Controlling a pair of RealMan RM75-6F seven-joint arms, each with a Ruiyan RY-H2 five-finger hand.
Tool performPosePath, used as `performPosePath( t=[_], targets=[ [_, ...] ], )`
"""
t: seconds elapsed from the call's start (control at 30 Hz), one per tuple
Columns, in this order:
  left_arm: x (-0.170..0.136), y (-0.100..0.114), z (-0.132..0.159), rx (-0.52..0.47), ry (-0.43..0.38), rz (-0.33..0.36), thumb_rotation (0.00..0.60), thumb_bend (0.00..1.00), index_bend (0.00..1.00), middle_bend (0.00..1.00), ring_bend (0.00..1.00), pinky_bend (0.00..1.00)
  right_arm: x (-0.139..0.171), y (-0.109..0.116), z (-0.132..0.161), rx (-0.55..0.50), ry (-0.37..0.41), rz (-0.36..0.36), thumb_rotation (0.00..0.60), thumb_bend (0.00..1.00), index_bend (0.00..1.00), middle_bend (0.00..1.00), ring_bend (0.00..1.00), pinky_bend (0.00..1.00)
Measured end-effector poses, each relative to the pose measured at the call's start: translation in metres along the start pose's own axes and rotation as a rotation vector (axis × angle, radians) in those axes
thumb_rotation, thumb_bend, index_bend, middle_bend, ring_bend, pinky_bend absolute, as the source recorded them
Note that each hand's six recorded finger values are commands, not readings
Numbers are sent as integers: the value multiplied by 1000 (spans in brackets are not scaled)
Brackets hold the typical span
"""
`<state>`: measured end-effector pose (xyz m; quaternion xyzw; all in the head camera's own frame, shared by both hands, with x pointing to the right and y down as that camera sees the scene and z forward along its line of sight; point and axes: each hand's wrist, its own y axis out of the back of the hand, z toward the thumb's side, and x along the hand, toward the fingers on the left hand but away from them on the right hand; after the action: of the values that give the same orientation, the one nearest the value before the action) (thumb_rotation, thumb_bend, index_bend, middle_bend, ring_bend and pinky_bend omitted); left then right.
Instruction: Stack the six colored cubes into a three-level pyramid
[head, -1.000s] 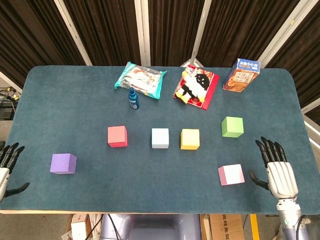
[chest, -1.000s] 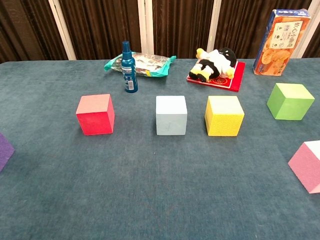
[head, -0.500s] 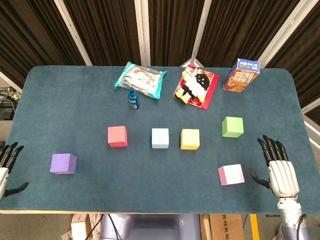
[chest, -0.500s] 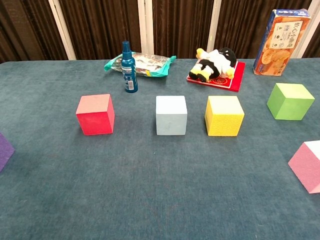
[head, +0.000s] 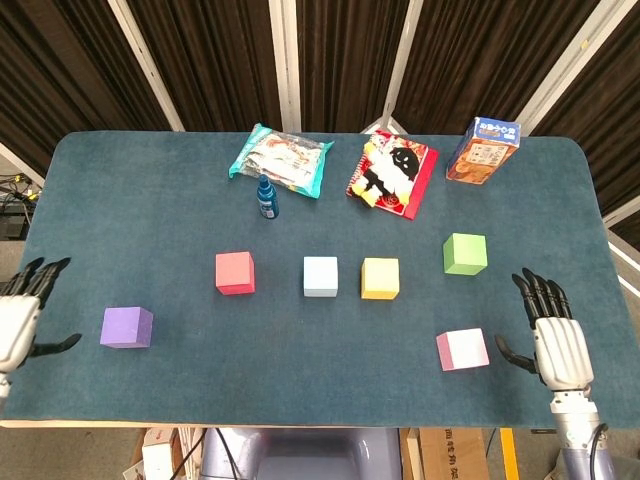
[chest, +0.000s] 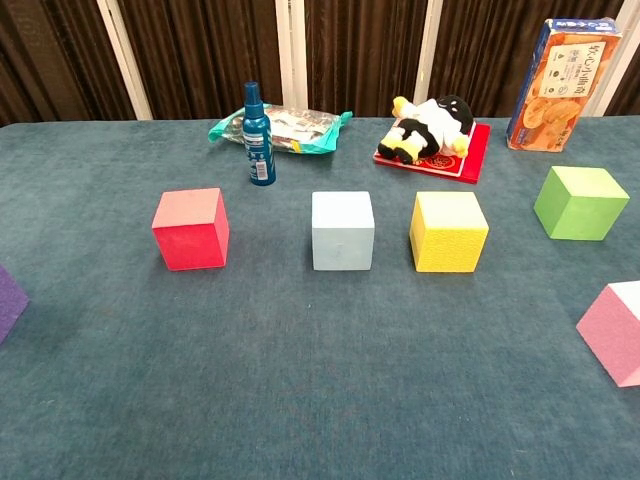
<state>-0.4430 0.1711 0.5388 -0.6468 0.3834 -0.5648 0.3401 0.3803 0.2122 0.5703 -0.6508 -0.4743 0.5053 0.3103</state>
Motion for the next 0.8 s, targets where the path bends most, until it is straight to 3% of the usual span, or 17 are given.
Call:
performPosePath(
  t=[0.3,0.8],
  targets=[
    [54,2,48,70,-52,-76,600,110,2,207,85,181,-3,-1,-3,-33,-19,9,600,329,0,0,0,0],
    [118,-36,122,130,-91,-204,600,141,9,220,88,184,-4,-2,-8,-71,-44,28,600,329,0,0,0,0]
  ],
)
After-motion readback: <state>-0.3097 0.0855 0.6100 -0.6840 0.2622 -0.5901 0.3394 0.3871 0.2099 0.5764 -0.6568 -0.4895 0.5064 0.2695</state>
